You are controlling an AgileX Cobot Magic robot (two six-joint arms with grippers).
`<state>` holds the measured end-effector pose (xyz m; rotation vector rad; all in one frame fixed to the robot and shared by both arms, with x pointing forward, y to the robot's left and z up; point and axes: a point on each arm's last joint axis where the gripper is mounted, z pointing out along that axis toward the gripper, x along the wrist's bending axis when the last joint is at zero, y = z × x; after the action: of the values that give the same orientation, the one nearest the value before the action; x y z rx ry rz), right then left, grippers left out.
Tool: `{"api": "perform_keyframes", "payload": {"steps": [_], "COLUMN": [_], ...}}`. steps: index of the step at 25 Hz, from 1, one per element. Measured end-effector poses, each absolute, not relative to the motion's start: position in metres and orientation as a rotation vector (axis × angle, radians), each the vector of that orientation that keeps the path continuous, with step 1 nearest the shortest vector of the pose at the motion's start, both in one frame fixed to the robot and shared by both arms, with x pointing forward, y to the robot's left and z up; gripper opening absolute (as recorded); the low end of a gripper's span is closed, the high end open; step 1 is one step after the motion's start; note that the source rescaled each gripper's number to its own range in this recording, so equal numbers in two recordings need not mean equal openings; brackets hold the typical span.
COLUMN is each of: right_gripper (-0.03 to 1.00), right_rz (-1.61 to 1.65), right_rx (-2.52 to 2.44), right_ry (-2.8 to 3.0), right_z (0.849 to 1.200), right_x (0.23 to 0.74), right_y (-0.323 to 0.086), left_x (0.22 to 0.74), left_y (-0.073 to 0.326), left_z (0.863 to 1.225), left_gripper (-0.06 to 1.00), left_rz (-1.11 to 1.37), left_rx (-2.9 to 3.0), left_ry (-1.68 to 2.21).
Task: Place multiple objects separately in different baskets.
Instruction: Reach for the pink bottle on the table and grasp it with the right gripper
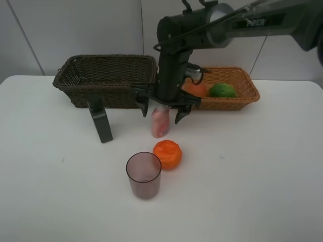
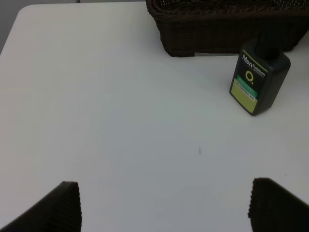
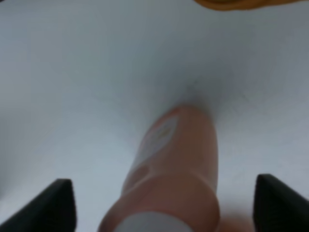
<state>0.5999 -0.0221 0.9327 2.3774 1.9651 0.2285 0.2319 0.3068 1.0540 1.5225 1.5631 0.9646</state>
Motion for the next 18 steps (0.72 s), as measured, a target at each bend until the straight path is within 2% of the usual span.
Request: {"api": "perform_keyframes", "payload": {"steps": [3, 4, 18], "right_gripper": [0.06, 0.00, 0.00], "right_rz": [0.221, 0.221, 0.218], "right_rx": [2.378, 2.381, 2.380], "right_ry": [1.966, 1.964, 1.963], "right_z": [0.9309, 0.9309, 0.9309], "right_x": [0.5999, 0.5999, 0.5998], "right_y": [-0.0221, -0.0220, -0.0222], "left_x": [0.2319, 0.2319, 0.2319], "left_y": [0.3068, 0.3068, 0.3068], "left_z": [1.0540, 1.0540, 1.0540], "left_gripper": [0.90, 0.90, 0.90], "left_rz": [0.965, 0.965, 0.965], "left_rx": [1.523, 1.523, 1.523], "left_ry": [1.563, 1.563, 1.563]}}
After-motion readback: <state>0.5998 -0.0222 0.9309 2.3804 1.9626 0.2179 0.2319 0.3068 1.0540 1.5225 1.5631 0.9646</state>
